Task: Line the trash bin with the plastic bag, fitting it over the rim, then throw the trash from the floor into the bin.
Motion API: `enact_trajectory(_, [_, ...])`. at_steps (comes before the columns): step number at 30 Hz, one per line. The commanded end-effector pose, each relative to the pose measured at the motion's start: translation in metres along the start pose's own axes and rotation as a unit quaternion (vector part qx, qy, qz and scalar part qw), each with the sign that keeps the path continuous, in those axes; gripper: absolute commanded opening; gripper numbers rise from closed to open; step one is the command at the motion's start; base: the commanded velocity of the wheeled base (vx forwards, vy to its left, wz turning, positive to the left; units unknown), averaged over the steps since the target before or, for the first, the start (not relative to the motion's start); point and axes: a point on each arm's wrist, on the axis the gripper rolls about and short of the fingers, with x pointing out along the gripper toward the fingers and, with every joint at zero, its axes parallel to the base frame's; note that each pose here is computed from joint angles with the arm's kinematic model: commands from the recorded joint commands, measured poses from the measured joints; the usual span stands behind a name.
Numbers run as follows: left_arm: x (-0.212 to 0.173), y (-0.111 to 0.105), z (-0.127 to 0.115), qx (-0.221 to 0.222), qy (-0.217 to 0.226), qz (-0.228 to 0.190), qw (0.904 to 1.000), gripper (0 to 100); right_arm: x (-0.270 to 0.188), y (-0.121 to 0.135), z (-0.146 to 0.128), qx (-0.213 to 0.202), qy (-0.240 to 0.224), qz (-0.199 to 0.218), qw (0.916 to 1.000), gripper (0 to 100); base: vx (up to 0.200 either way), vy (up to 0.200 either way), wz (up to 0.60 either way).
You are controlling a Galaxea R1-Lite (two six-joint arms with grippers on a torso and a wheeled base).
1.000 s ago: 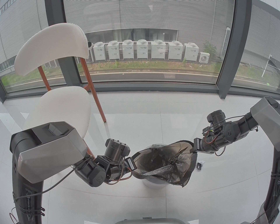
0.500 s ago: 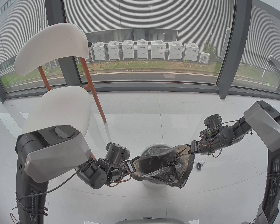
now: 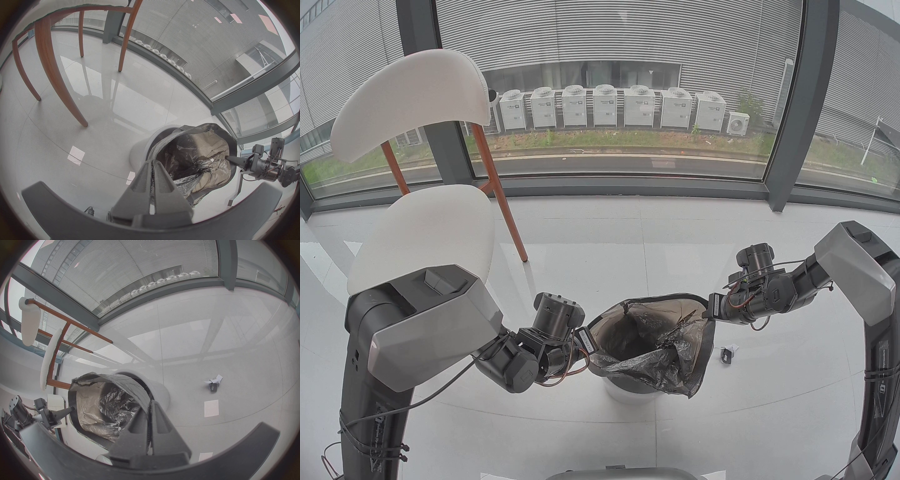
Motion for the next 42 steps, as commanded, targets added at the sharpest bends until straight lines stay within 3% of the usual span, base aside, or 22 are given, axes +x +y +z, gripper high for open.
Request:
enact_trajectory(1, [0.012,0.010,-0.008,0.000,0.009,0.014,0.9999,0,0.017,-0.012,-0.002,0.008,0.007,-0.008,0.9999,0,0.000,0.000,0.00])
enact_trajectory(23, [0.015,0.006,-0.001,0.001,-0.012,0.018,0.9998,0,0.023,-0.015,0.002,0.005,0.000,-0.010,0.9999,0,0.000,0.000,0.00])
enact_trajectory(24, [0.015,0.005,-0.001,0.001,-0.013,0.017,0.9998,0,0.023,-0.015,0.004,0.004,-0.004,-0.011,0.9999,100,0.000,0.000,0.00])
enact_trajectory(31, [0.015,0.004,-0.002,0.000,-0.012,0.016,0.9998,0,0.027,-0.025,0.004,0.008,-0.012,-0.017,0.9998,100,0.000,0.000,0.00])
enact_trajectory(36, [0.015,0.004,-0.004,0.001,-0.009,0.017,0.9998,0,-0.010,-0.017,0.014,0.002,-0.029,-0.009,0.9995,100,0.000,0.000,0.00])
enact_trajectory(40, [0.015,0.003,-0.004,0.000,-0.011,0.016,0.9998,0,-0.041,0.004,0.011,-0.023,-0.025,0.033,0.9989,100,0.000,0.000,0.00])
enact_trajectory(42, [0.015,0.003,-0.003,-0.001,-0.012,0.016,0.9998,0,-0.058,0.036,-0.009,-0.064,0.005,0.090,0.9938,100,0.000,0.000,0.00])
